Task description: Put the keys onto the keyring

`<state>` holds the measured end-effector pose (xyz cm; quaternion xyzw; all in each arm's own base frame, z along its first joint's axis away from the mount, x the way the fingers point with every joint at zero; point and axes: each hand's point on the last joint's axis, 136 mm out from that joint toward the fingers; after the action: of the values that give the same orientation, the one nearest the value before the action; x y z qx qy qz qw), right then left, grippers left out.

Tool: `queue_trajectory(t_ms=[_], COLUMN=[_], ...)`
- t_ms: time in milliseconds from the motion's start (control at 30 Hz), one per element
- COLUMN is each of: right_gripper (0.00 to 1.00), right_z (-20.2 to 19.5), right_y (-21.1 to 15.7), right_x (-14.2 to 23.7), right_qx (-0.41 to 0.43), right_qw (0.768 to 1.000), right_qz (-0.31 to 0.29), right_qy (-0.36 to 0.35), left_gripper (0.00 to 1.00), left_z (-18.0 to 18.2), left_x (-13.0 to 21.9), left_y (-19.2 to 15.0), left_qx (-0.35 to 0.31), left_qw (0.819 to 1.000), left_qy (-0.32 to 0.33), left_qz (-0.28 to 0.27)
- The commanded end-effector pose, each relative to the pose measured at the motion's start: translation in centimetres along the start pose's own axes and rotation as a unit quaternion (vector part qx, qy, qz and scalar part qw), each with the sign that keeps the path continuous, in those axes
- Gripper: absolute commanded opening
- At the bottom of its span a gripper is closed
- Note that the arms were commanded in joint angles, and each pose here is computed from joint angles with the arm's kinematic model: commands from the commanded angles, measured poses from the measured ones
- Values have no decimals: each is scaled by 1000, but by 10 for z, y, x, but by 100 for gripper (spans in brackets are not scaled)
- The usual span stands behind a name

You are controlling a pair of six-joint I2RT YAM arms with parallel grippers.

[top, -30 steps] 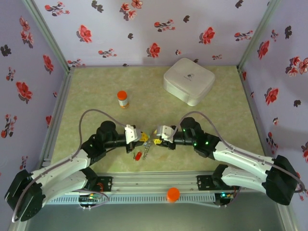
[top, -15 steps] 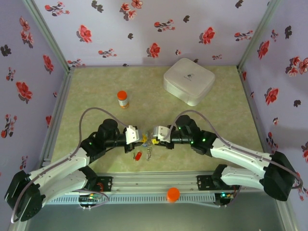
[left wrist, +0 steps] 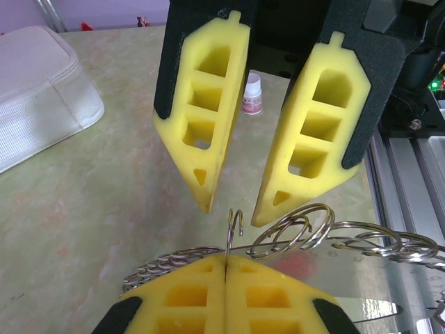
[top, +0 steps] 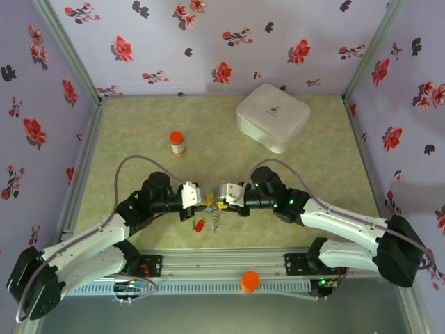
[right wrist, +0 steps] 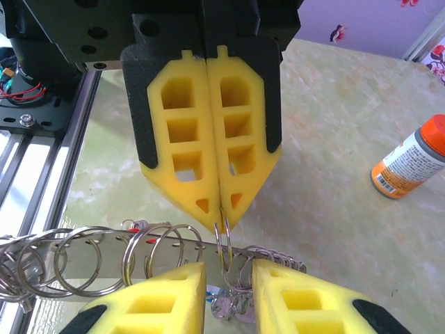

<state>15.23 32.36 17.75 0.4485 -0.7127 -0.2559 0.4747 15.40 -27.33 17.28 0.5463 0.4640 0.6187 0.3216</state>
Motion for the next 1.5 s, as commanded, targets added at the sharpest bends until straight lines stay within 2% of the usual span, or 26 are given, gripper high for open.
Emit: queue_trajectory(t_ms=[0, 367, 633, 767, 833, 867, 967, 1033, 1067, 1167, 1200, 1233, 1267, 1367, 1467], right_gripper=[25, 17, 0, 0, 20, 23, 20, 4, 0, 0, 6, 17, 20, 18, 10], right_z=[-8, -9, -4, -3, -5, -5, -8, -6, -6, -5, -5, -5, -5, -3, -2], right_y=[16, 18, 22, 22, 19, 19, 17, 16, 16, 14, 13, 11, 10, 7, 7], right_x=[-2, -4, -6, -6, -7, -6, -7, -7, -7, -6, -6, -5, -4, -1, -1], right_qx=[5, -2, -11, -19, -24, -22, -19, -15, -14, -14, -15, -15, -13, -9, -10], right_qw=[1000, 1000, 999, 999, 999, 999, 999, 999, 999, 999, 999, 1000, 1000, 1000, 1000], right_qz=[-21, -27, -41, -48, -44, -44, -37, -36, -35, -31, -28, -23, -19, -10, -9], right_qy=[-6, -6, 8, 6, 0, -2, -8, -4, -4, -3, -5, -7, -9, -6, -1], left_gripper=[0, 0, 0, 0, 0, 0, 0, 0, 0, 0, 0, 0, 0, 0, 0], left_z=[-1, -2, -2, -2, -2, -2, -3, -4, -4, -4, -4, -4, -4, -4, -3], left_x=[2, 1, 1, 1, 1, 1, 0, 1, 1, 2, 2, 2, 2, 1, 0], left_y=[21, 20, 25, 26, 24, 24, 22, 24, 24, 24, 24, 22, 20, 18, 17], left_qx=[-27, -30, -30, -28, -28, -28, -26, -25, -25, -27, -27, -27, -28, -28, -31], left_qw=[999, 999, 999, 999, 999, 999, 999, 999, 999, 999, 999, 999, 999, 999, 999], left_qy=[-2, -4, -2, -3, -3, -4, -6, -7, -7, -6, -5, -5, -6, -5, -6], left_qz=[-24, -20, -31, -35, -33, -33, -29, -33, -34, -34, -32, -29, -26, -21, -19])
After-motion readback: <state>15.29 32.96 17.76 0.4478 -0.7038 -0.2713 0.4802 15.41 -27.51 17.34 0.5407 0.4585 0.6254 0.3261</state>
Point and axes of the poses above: each hand's point on the last joint's axis, 136 mm out from that joint toward the fingers, its own x axis back along the fingers, its own z axis along the line the jaws close on, y = z × x, and after that the axes turned 11 degrees about x, right-handed
